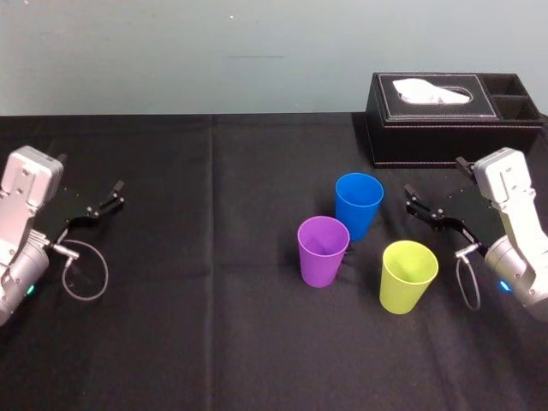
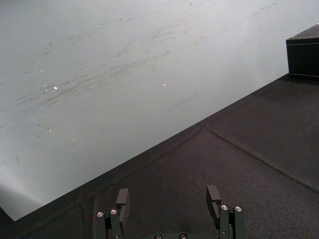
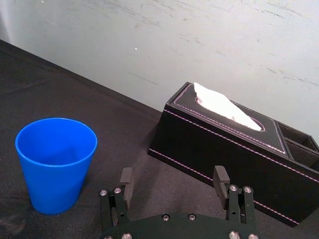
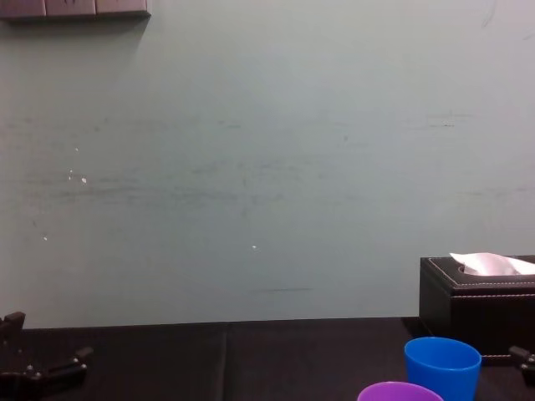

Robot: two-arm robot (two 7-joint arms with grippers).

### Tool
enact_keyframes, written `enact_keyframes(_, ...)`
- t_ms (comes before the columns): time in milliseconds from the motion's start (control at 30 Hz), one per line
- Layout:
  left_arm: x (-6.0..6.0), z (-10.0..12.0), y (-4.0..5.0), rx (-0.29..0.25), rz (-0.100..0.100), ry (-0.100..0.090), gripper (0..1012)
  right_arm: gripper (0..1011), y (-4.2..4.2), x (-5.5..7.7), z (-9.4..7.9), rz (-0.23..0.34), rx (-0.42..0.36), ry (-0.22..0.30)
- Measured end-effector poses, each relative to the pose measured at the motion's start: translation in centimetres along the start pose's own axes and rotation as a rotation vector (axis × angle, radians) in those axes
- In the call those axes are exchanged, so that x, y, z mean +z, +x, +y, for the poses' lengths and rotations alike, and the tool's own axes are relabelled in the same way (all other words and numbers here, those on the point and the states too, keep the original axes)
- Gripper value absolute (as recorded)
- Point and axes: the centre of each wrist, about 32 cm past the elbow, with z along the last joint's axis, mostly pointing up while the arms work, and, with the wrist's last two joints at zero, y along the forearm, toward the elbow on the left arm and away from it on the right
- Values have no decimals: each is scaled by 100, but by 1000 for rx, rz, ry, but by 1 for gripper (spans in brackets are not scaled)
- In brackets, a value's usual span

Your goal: Stack the three plastic cups sequentially using one hand.

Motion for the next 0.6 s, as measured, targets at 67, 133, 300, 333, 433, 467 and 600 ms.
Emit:
enact_keyframes(67, 0, 0, 0, 0, 0, 0, 1011, 1000, 0, 0, 0, 0, 0, 0)
enact_keyframes(133, 0, 0, 0, 0, 0, 0, 1011, 1000, 0, 0, 0, 0, 0, 0)
enact_keyframes(300, 0, 0, 0, 0, 0, 0, 1011, 1000, 0, 0, 0, 0, 0, 0)
enact_keyframes(333, 0, 0, 0, 0, 0, 0, 1011, 1000, 0, 0, 0, 0, 0, 0)
enact_keyframes(433, 0, 0, 0, 0, 0, 0, 1011, 1000, 0, 0, 0, 0, 0, 0)
enact_keyframes(467, 0, 0, 0, 0, 0, 0, 1011, 1000, 0, 0, 0, 0, 0, 0)
enact_keyframes(600, 0, 0, 0, 0, 0, 0, 1011, 1000, 0, 0, 0, 0, 0, 0)
